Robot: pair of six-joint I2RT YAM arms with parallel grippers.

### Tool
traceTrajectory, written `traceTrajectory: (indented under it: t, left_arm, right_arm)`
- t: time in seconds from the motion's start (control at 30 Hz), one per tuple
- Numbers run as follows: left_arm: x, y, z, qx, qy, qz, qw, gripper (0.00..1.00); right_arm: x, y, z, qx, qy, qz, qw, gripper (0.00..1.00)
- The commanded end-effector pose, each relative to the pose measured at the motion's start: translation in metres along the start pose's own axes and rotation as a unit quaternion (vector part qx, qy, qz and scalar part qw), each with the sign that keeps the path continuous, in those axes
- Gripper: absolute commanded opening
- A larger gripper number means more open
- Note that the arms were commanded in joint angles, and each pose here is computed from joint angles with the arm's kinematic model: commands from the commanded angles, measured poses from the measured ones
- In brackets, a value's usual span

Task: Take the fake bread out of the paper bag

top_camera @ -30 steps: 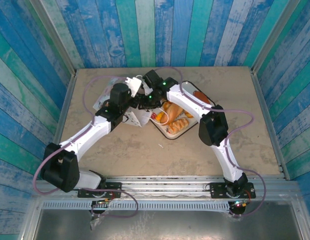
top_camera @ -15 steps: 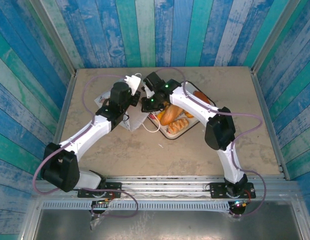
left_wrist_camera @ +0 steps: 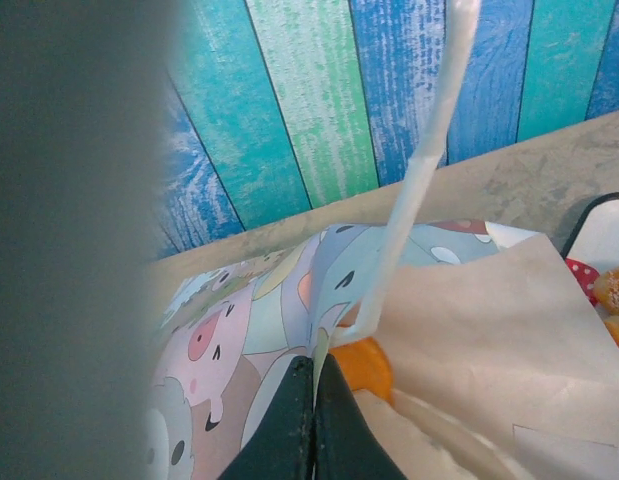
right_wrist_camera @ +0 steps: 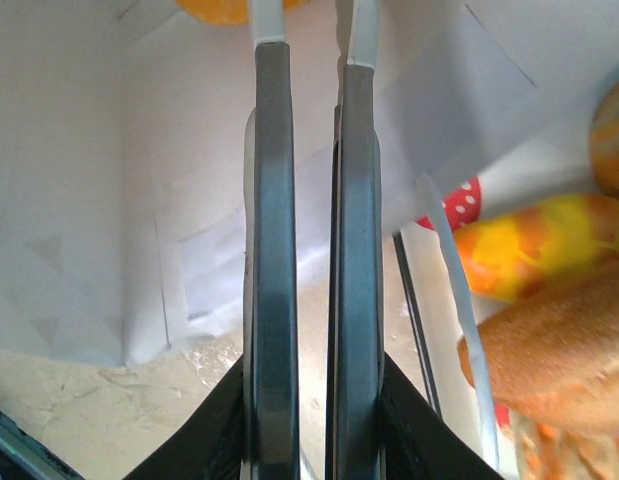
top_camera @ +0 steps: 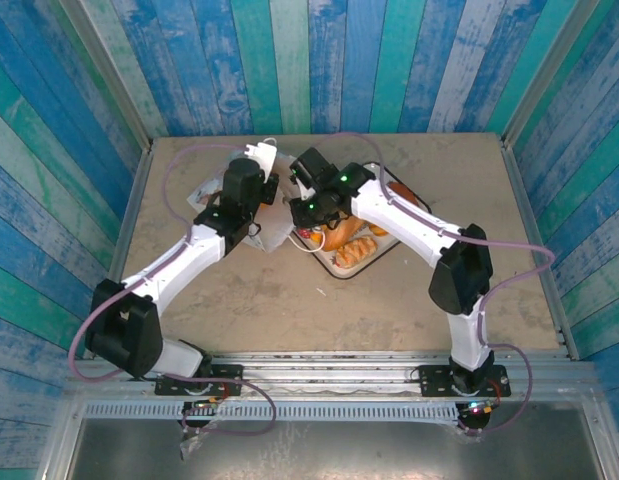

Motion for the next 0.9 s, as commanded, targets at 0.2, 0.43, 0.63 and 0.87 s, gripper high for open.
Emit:
traceTrajectory:
  t: [0.2, 0.43, 0.63, 0.87]
  left_arm:
    - [-0.002, 0.012, 0.011, -0.042, 0.025, -0.035, 0.998, 0.00]
    - [-0.002, 0.023, 0.012, -0.045, 0.034, -0.053, 0.997, 0.00]
    - [-0.001, 0.030, 0.012, -0.055, 0.049, -0.068, 0.995, 0.00]
    - [-0.001, 0.037, 0.010, -0.055, 0.050, -0.086, 0.994, 0.00]
  right_arm:
    - [0.016, -0.002, -0.073, 0.020, -0.066, -0.022, 0.997, 0.01]
    - [0.032, -0.011, -0.117, 0.020, -0.106, -0.035, 0.994, 0.00]
    - [0.047, -0.026, -0.151, 0.052, -0.149, -0.041, 0.987, 0.01]
    - [0.068, -0.055, -0.189, 0.132, -0.201, -0.025, 0.970, 0.01]
Point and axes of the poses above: each hand's point on the last joint's axis, 136 mm out from that joint toward the fingers, its own z axis out along the fingers, its own y axis along the line the jaws close on, x = y × z, the point moved 10 cm from there along -z, back along the fingers, and after that the axes turned 4 degrees about z, right-handed, at the moved point
